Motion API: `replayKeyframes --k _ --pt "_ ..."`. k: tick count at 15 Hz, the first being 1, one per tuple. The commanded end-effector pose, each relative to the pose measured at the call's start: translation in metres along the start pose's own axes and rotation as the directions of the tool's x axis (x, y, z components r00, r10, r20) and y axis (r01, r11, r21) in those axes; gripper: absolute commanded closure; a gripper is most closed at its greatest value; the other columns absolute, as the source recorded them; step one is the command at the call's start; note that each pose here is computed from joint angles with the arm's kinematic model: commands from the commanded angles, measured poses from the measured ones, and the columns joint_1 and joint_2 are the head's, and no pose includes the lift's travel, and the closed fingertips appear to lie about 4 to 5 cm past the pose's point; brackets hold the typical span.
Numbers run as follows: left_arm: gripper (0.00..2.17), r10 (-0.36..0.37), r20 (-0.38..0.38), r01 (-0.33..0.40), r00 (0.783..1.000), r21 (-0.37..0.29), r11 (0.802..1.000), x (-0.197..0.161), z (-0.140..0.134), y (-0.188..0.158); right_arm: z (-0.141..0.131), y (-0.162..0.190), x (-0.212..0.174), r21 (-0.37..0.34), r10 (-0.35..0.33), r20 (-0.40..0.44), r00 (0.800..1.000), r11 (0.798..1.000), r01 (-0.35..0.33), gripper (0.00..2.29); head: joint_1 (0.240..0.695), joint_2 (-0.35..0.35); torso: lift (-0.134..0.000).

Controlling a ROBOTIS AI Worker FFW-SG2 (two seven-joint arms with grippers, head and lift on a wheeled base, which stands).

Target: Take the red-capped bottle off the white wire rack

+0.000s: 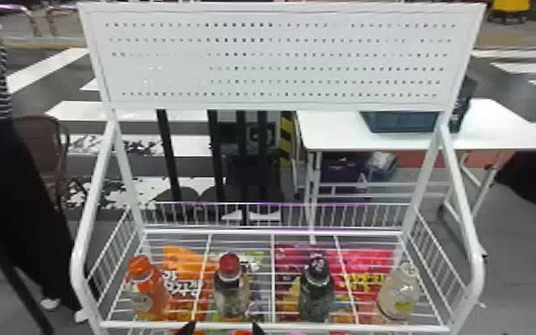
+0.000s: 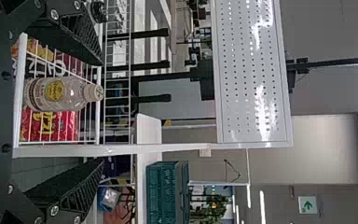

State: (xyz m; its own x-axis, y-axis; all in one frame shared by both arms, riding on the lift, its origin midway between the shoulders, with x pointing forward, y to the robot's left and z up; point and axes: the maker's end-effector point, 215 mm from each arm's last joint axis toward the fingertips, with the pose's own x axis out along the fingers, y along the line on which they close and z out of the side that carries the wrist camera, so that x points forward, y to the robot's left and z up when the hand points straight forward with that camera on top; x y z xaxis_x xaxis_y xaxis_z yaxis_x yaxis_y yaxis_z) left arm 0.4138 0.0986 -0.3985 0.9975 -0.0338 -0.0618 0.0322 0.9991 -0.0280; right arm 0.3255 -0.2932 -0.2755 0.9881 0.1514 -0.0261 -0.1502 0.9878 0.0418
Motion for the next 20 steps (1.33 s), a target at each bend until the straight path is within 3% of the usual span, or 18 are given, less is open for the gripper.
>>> replayKeyframes --k 1,12,20 --pt "0.0 -0.005 -0.006 0.005 1.0 -0.002 1.0 0.011 -0.007 -0.005 -0.001 0.004 0.0 0.001 0.004 0.001 1.0 1.0 -0.004 0.15 0.499 0.0 0.0" --pt "0.0 0.003 -0.01 -0.003 1.0 -0.008 1.0 0.069 -0.012 0.001 0.004 0.012 0.0 0.001 0.02 0.009 1.0 1.0 -0.02 0.15 0.499 0.0 0.0" --pt "0.08 -0.006 -0.072 0.004 0.997 -0.027 1.0 0.109 -0.031 0.011 0.005 0.013 -0.001 -0.005 0.024 0.008 1.0 1.0 -0.024 0.15 0.499 0.0 0.0"
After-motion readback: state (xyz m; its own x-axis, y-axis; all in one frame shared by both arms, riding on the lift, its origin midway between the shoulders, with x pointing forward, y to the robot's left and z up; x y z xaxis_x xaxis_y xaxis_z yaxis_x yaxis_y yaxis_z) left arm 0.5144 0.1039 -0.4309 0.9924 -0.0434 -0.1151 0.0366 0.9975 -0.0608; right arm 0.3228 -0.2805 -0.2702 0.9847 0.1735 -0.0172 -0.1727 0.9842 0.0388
